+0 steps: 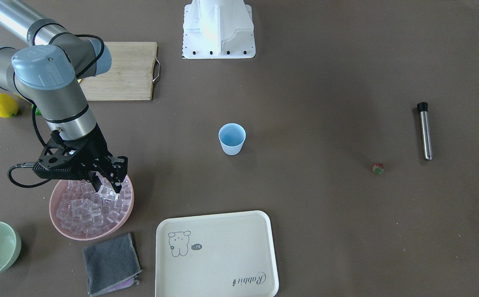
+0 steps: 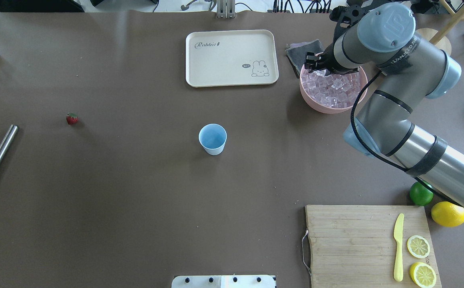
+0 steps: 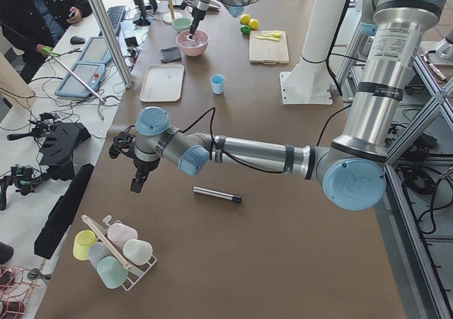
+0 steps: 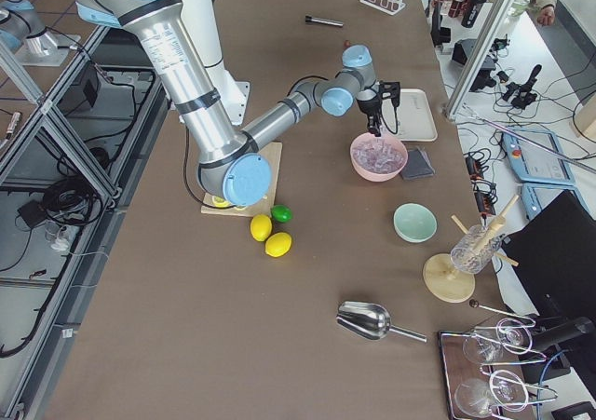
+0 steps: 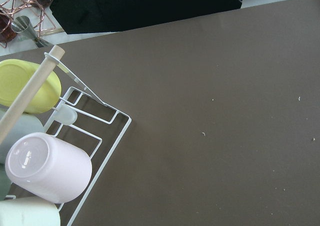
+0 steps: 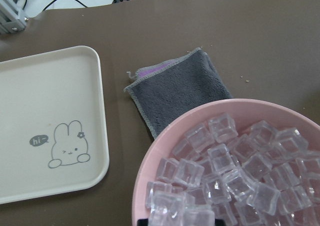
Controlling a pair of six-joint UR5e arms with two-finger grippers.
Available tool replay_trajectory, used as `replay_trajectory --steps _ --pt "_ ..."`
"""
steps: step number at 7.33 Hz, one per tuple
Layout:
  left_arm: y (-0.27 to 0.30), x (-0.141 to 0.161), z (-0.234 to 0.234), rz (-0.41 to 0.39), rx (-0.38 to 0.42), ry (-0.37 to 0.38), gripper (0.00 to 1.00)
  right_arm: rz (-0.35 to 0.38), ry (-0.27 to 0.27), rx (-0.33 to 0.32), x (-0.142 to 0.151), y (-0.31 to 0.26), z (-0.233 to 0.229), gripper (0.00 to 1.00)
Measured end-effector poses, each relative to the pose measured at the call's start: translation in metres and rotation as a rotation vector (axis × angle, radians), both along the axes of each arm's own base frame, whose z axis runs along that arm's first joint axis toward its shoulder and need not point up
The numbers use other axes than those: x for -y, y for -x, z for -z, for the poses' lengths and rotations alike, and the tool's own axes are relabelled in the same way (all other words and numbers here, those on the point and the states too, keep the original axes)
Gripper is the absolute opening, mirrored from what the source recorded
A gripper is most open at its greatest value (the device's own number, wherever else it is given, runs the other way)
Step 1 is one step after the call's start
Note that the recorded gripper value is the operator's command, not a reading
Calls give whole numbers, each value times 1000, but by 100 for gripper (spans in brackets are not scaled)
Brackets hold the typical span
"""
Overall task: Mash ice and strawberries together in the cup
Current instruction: 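Carry the ice cube with the right gripper over the white cup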
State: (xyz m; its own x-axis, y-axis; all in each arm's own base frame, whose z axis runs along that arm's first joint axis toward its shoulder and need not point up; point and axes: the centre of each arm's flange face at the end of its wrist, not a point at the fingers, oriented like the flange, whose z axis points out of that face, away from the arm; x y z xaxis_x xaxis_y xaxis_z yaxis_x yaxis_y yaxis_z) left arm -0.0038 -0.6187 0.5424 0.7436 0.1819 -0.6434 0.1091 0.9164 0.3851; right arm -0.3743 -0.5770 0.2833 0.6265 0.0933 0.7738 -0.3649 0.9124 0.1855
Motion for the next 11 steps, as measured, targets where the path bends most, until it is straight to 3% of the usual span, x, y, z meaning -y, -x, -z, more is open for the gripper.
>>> replay_trajectory --steps 4,6,11 --pt "1 -9 24 1 -17 -46 98 89 -154 134 -40 51 82 0" --pt "2 -23 27 1 -21 -54 98 118 -223 152 -65 81 93 0" --pt "2 -27 26 1 -22 -54 98 167 -338 180 -132 151 124 0"
